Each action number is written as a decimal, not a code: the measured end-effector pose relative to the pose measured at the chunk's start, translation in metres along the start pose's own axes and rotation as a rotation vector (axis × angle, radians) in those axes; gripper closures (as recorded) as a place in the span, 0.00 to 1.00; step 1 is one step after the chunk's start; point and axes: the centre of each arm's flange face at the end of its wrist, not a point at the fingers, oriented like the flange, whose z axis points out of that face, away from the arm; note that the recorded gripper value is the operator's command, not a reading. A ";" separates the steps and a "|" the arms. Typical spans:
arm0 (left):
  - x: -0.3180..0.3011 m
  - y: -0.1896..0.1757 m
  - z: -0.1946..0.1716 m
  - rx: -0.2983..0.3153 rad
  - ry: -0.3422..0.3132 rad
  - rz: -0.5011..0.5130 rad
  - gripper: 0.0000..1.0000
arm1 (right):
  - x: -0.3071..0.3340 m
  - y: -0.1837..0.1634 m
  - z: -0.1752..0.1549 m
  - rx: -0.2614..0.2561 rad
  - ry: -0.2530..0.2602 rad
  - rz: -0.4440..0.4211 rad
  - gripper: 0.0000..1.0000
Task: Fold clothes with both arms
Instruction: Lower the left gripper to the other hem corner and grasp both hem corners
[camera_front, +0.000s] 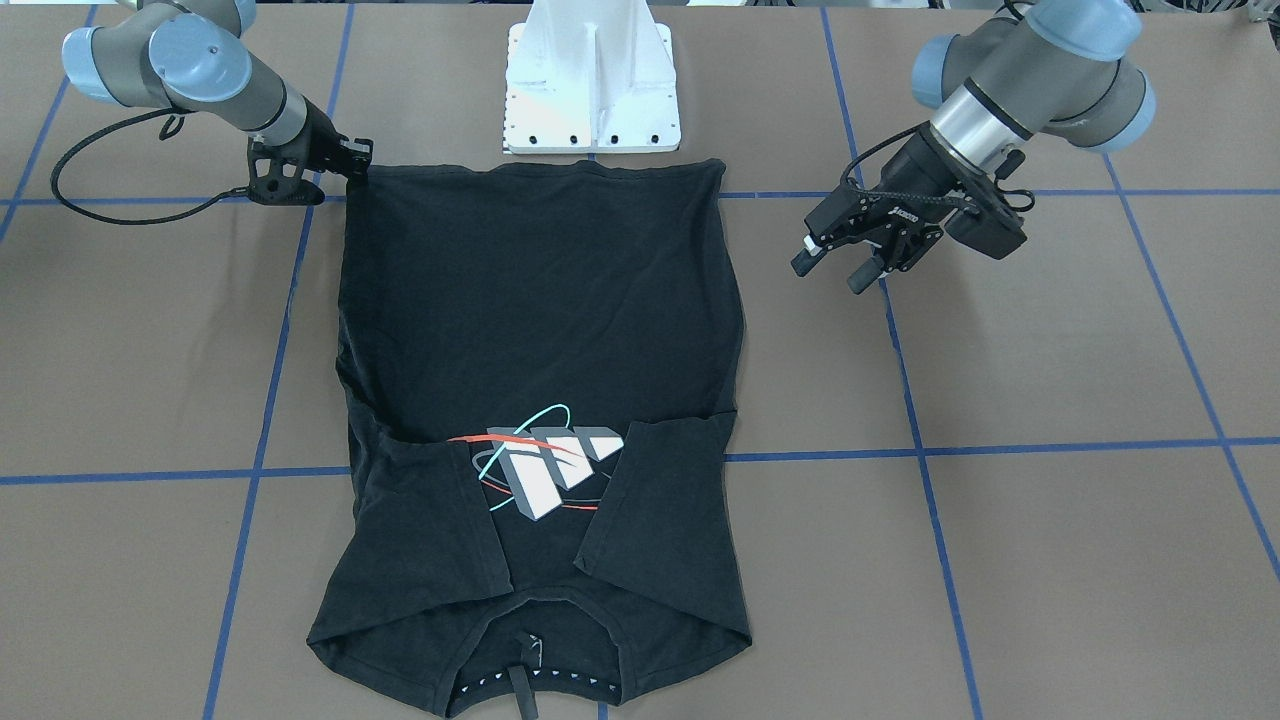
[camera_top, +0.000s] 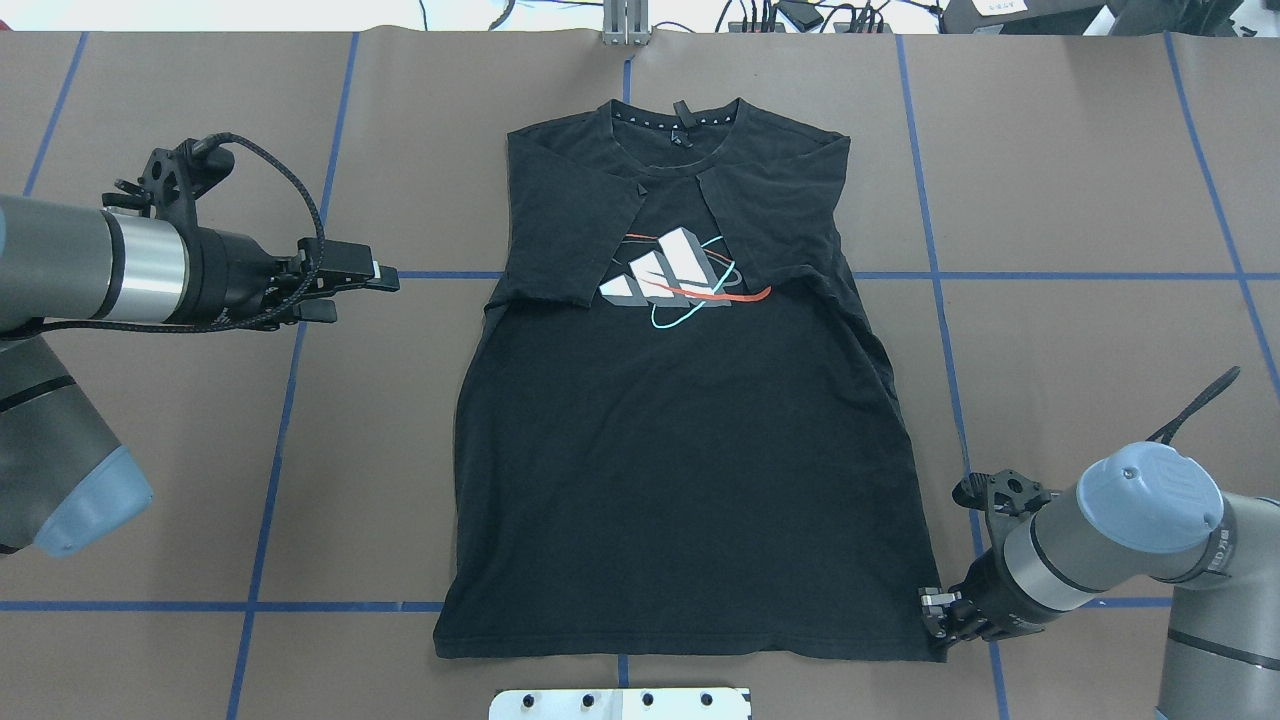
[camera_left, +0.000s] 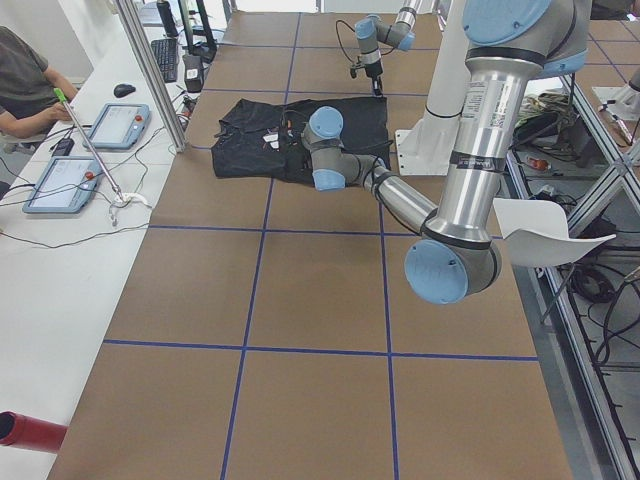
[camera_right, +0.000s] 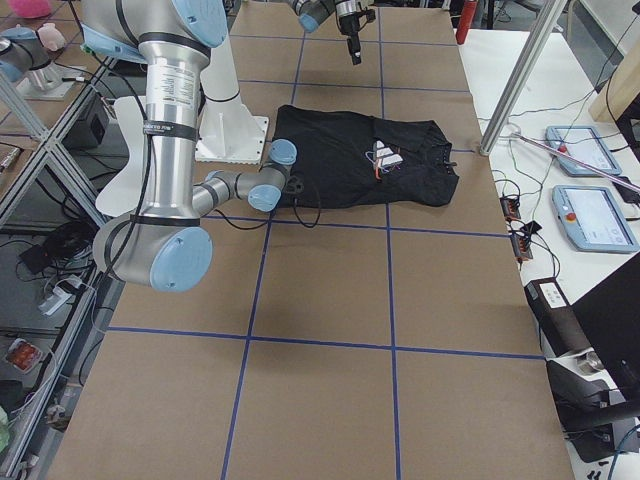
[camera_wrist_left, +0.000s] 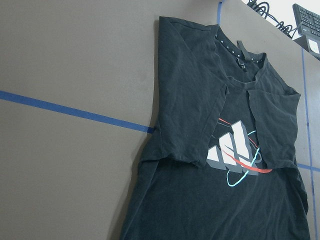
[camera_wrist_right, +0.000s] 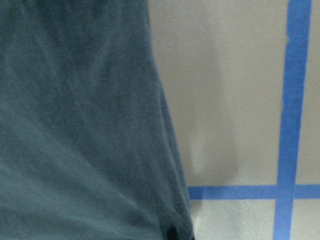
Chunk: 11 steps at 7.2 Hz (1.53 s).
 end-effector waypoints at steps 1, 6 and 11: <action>0.000 0.000 0.000 0.000 -0.001 -0.001 0.01 | 0.000 0.000 -0.002 0.001 -0.003 0.000 1.00; -0.004 0.072 0.024 -0.133 -0.014 0.014 0.01 | -0.027 0.003 -0.045 0.022 -0.097 -0.029 1.00; -0.020 0.190 0.073 -0.288 -0.072 0.035 0.04 | -0.046 -0.003 -0.077 -0.008 -0.172 -0.043 1.00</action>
